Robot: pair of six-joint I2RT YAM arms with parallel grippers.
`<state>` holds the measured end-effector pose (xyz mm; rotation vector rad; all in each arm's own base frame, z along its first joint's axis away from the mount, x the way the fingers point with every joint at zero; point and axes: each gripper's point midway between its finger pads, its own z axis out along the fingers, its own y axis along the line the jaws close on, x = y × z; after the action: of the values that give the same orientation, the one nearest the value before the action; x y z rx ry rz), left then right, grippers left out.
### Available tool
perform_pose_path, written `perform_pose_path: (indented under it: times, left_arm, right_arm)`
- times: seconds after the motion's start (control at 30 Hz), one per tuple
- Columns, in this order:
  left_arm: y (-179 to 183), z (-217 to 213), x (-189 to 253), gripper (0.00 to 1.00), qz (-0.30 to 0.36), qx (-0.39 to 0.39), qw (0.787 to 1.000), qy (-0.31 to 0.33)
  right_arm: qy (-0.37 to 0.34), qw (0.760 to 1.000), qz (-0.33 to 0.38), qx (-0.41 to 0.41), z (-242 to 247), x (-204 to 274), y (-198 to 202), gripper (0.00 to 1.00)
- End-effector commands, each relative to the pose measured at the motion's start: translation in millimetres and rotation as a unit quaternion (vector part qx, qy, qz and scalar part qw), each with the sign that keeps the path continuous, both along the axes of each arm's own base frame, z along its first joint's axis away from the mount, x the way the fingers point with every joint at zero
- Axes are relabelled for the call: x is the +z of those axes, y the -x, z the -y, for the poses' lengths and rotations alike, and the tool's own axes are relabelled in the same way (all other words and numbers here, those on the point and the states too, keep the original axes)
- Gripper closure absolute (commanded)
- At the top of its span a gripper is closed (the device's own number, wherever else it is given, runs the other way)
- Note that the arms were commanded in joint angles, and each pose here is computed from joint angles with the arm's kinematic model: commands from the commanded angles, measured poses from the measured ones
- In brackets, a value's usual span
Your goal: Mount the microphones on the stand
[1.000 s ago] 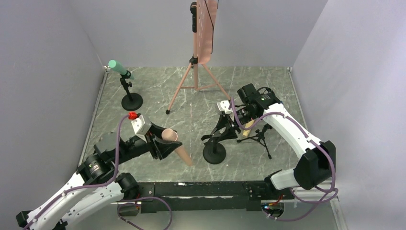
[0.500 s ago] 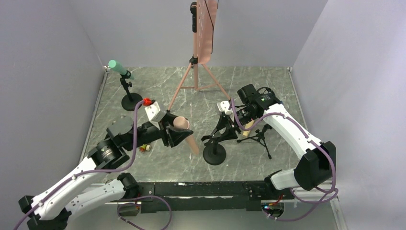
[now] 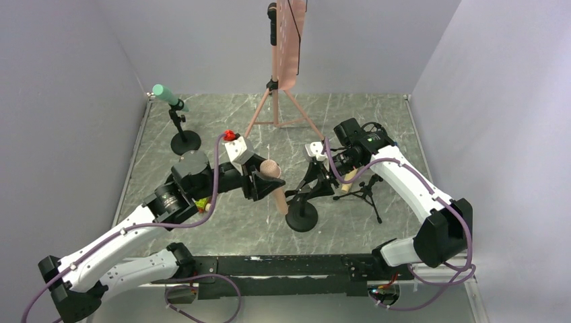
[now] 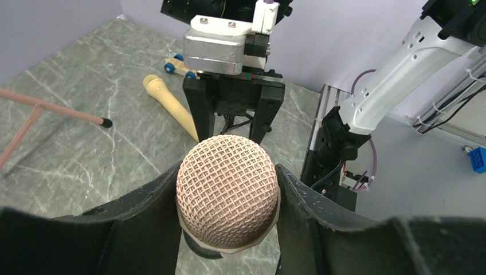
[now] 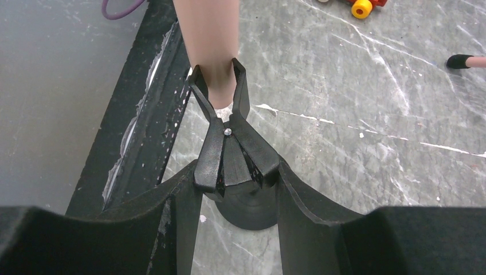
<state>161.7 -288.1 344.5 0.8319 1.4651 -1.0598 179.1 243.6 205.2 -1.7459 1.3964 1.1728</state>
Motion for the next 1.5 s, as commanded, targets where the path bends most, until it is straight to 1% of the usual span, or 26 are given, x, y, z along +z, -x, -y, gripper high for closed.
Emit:
perform_pose_path:
  times: [0.0,0.17,0.27,0.37,0.4,0.43,0.5,0.53,0.57,0.6,0.73,0.83,0.9,1.03,1.2,1.27,1.33,1.47]
  left_arm:
    - [8,6,42,1.0,0.05,-0.033,0.997,0.055]
    - [13,12,35,1.0,0.051,-0.054,0.995,0.067]
    - [11,15,24,1.0,0.046,-0.057,0.996,0.058]
    - [8,16,17,1.0,0.043,-0.053,0.996,0.051]
    - [7,16,14,1.0,0.043,-0.051,0.997,0.048]
    - [7,16,13,1.0,0.043,-0.05,0.997,0.046]
    - [7,14,12,1.0,0.043,-0.048,0.997,0.043]
    - [8,13,12,1.0,0.044,-0.048,0.997,0.042]
    - [9,12,12,1.0,0.045,-0.046,0.997,0.042]
    - [9,10,12,1.0,0.046,-0.044,0.997,0.041]
    - [13,4,13,1.0,0.05,-0.04,0.997,0.04]
    - [15,2,11,1.0,0.047,-0.042,0.997,0.04]
    - [16,1,8,1.0,0.045,-0.043,0.997,0.038]
    - [17,0,7,1.0,0.042,-0.043,0.998,0.036]
    - [18,-2,6,1.0,0.042,-0.041,0.998,0.034]
    - [18,-3,5,1.0,0.042,-0.04,0.998,0.032]
    - [18,-3,4,1.0,0.042,-0.04,0.998,0.031]
    - [16,-2,6,1.0,0.045,-0.038,0.998,0.029]
  right_arm:
    - [-0.028,0.999,0.008,0.013,-4,16,8,0.8]
    - [-0.03,0.999,0.005,0.016,-4,15,9,0.82]
    - [-0.03,0.999,0.005,0.017,-4,17,10,0.83]
    - [-0.029,0.999,0.003,0.016,-4,17,10,0.81]
    - [-0.03,0.999,0.004,0.016,-4,17,10,0.77]
    - [-0.029,0.999,0.004,0.016,-4,17,11,0.7]
    - [-0.03,0.999,0.004,0.016,-4,17,11,0.53]
    - [-0.031,0.999,0.003,0.017,-4,17,11,0.46]
    - [-0.032,0.999,0.004,0.018,-4,18,12,0.4]
    - [-0.032,0.999,0.004,0.019,-4,18,12,0.35]
    - [-0.034,0.999,0.005,0.02,-4,18,12,0.23]
    - [-0.036,0.999,0.006,0.02,-4,20,12,0.18]
    - [-0.038,0.999,0.009,0.02,-5,22,11,0.17]
    - [-0.041,0.999,0.012,0.017,-5,26,9,0.17]
    - [-0.042,0.999,0.014,0.013,-4,28,6,0.21]
    - [-0.041,0.999,0.015,0.014,-4,28,6,0.25]
    - [-0.039,0.999,0.014,0.014,-4,27,6,0.32]
    - [-0.036,0.999,0.012,0.017,-3,26,6,0.51]
